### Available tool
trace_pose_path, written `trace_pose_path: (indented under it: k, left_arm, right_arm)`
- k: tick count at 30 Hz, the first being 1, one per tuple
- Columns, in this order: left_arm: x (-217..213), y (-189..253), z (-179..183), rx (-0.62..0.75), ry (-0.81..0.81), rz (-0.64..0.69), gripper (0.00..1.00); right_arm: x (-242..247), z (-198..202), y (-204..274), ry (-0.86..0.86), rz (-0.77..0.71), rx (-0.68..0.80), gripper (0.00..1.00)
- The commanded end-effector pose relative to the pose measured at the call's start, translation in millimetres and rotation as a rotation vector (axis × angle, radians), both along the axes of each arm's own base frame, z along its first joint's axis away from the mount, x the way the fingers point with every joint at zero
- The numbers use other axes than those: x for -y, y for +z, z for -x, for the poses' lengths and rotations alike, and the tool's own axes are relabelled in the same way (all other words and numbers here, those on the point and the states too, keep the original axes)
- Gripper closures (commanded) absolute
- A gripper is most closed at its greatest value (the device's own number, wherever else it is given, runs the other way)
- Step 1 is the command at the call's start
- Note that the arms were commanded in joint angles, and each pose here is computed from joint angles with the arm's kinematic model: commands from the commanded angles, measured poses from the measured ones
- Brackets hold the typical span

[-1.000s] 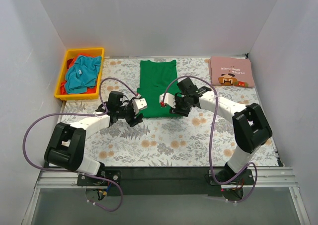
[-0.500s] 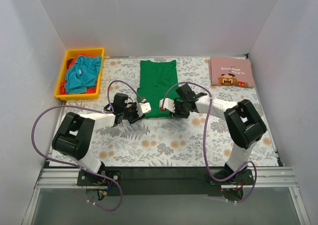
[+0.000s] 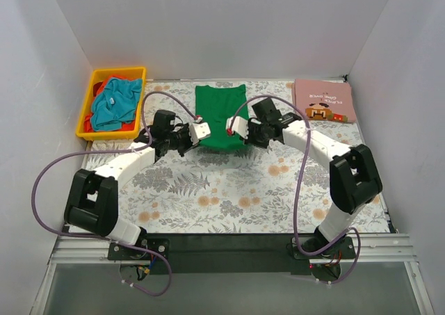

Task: Fold and stack the t-shirts
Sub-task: Fold the tshirt

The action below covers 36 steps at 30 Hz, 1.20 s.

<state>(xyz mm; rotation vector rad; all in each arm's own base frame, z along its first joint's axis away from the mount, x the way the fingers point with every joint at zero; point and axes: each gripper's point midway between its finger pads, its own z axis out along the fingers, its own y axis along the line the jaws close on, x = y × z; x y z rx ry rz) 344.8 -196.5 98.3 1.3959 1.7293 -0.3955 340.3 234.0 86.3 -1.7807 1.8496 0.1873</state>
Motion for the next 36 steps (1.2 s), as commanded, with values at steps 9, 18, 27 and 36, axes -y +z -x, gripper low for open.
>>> trace_pose_path:
  k: [9, 18, 27, 36]
  left_arm:
    - [-6, 46, 101, -0.107, -0.210, 0.011, 1.00]
    - [-17, 69, 227, -0.326, -0.451, 0.064, 1.00]
    - [-22, 61, 197, -0.314, -0.333, 0.009, 1.00]
    - [-32, 52, 39, -0.277, -0.168, 0.102, 1.00]
  right_arm:
    - [20, 82, 63, 0.064, -0.059, -0.103, 0.99]
    - [42, 207, 69, 0.244, -0.021, -0.346, 0.99]
    - [25, 174, 84, 0.321, 0.013, -0.307, 0.99]
    - [-4, 38, 51, 0.250, -0.001, -0.338, 0.99]
